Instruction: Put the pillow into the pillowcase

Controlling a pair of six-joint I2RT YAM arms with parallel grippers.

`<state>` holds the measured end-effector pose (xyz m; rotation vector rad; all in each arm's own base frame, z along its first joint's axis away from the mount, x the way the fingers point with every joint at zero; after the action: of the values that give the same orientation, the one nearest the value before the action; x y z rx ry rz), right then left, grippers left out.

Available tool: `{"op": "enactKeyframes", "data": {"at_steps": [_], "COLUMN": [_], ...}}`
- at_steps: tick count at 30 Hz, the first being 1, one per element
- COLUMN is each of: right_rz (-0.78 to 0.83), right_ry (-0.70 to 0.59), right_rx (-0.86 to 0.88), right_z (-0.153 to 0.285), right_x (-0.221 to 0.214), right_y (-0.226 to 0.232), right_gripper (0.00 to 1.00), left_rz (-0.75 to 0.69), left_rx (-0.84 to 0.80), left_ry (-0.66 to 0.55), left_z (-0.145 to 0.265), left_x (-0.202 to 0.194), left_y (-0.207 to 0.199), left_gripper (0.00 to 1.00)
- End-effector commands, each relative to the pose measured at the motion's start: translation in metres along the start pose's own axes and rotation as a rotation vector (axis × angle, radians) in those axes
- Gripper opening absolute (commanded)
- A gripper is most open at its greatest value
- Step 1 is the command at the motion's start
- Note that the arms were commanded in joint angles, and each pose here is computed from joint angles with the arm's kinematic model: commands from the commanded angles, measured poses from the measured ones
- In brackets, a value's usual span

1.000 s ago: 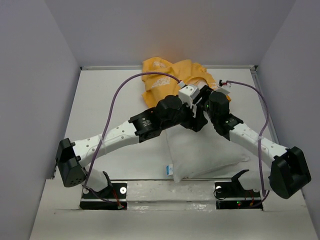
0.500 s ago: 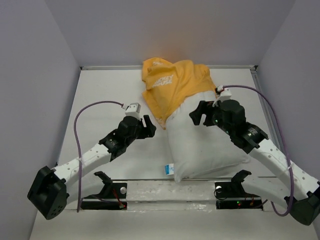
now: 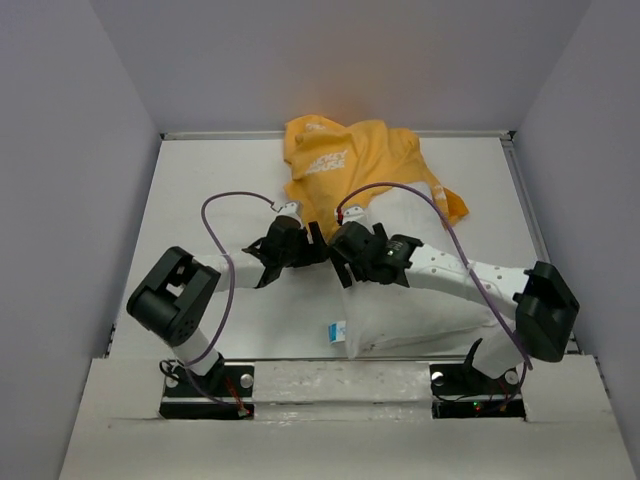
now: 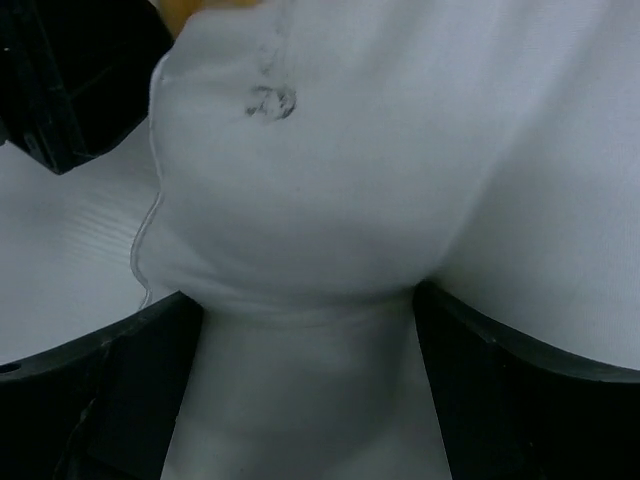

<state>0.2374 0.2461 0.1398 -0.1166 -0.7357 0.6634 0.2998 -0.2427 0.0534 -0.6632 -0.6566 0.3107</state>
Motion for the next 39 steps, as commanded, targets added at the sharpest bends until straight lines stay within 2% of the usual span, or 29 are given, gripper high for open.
{"op": "enactKeyframes", "data": {"at_steps": [1,2,3,6,8,9,13,14,16,17,18,19,21,26,29,34,36,38,39], "right_rz": [-0.057,-0.073,-0.088,-0.137,-0.184,-0.195,-0.239,-0.242,-0.248,-0.252,-0.254,-0.255,-0.254,-0.265,-0.278,-0.276,-0.267,-0.268,-0.271], "right_ry": [-0.015,-0.027,-0.05,-0.151,-0.243,-0.269,-0.35,-0.359,-0.373,-0.379,-0.386,-0.392,-0.413,-0.453,-0.48,-0.508,-0.498,-0.473,-0.455], "right_rx": [-0.159,-0.146,-0.147,-0.121,-0.105,-0.097,-0.066,-0.06,-0.032,-0.024,-0.021,-0.018,-0.017,-0.018,-0.009,0.003,0.014,0.033,0.031], "right_z": [-0.018,-0.017,-0.013,0.005,0.029,0.037,0.06,0.061,0.064,0.065,0.066,0.069,0.076,0.09,0.098,0.109,0.105,0.096,0.089], "right_x": [0.014,0.018,0.025,0.045,0.06,0.065,0.076,0.077,0.079,0.079,0.08,0.081,0.083,0.089,0.093,0.096,0.094,0.091,0.088], "right_y": [-0.047,-0.049,-0.052,-0.06,-0.071,-0.074,-0.085,-0.085,-0.081,-0.081,-0.081,-0.081,-0.084,-0.094,-0.098,-0.101,-0.097,-0.09,-0.09], "right_gripper": [0.31,0.1,0.0,0.0,0.0,0.0,0.0,0.0,0.0,0.0,0.0,0.0,0.0,0.0,0.0,0.0,0.0,0.0,0.0], "left_rz": [0.031,0.033,0.038,0.044,0.063,0.074,0.106,0.107,0.101,0.095,0.092,0.085,0.074,0.075,0.044,0.027,0.028,0.022,0.012], "left_rx": [-0.115,-0.112,-0.113,-0.121,-0.113,-0.124,-0.239,-0.284,-0.31,-0.328,-0.349,-0.364,-0.394,-0.381,-0.411,-0.467,-0.494,-0.524,-0.547], "left_ry": [-0.04,-0.04,-0.029,-0.023,-0.026,-0.036,-0.077,-0.096,-0.143,-0.15,-0.151,-0.138,-0.12,-0.169,-0.142,-0.182,-0.211,-0.238,-0.243], "left_z": [-0.017,-0.02,-0.026,-0.036,-0.047,-0.048,-0.042,-0.037,-0.026,-0.022,-0.018,-0.015,-0.005,0.004,-0.001,-0.01,-0.007,-0.002,0.003], "left_x": [0.013,0.012,0.007,0.003,-0.001,0.0,0.01,0.014,0.025,0.027,0.029,0.027,0.018,0.016,0.014,0.029,0.036,0.043,0.045], "left_y": [-0.033,-0.033,-0.034,-0.038,-0.033,-0.034,-0.058,-0.068,-0.078,-0.083,-0.088,-0.091,-0.09,-0.072,-0.081,-0.104,-0.111,-0.119,-0.126], "left_gripper": [0.82,0.82,0.81,0.73,0.57,0.43,0.24,0.23,0.27,0.37,0.62,0.73,0.86,0.88,0.86,0.69,0.68,0.51,0.27]}}
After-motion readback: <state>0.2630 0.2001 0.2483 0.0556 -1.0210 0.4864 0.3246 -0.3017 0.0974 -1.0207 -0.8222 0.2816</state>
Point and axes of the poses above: each gripper's point midway between its finger pads, its own z axis back along the fingers, its own y axis along the line the jaws close on, x = y × z, the point moved 2 cm from there along z, back along the fingers, and after that the axes turned 15 degrees about z, right-handed, at the moved point
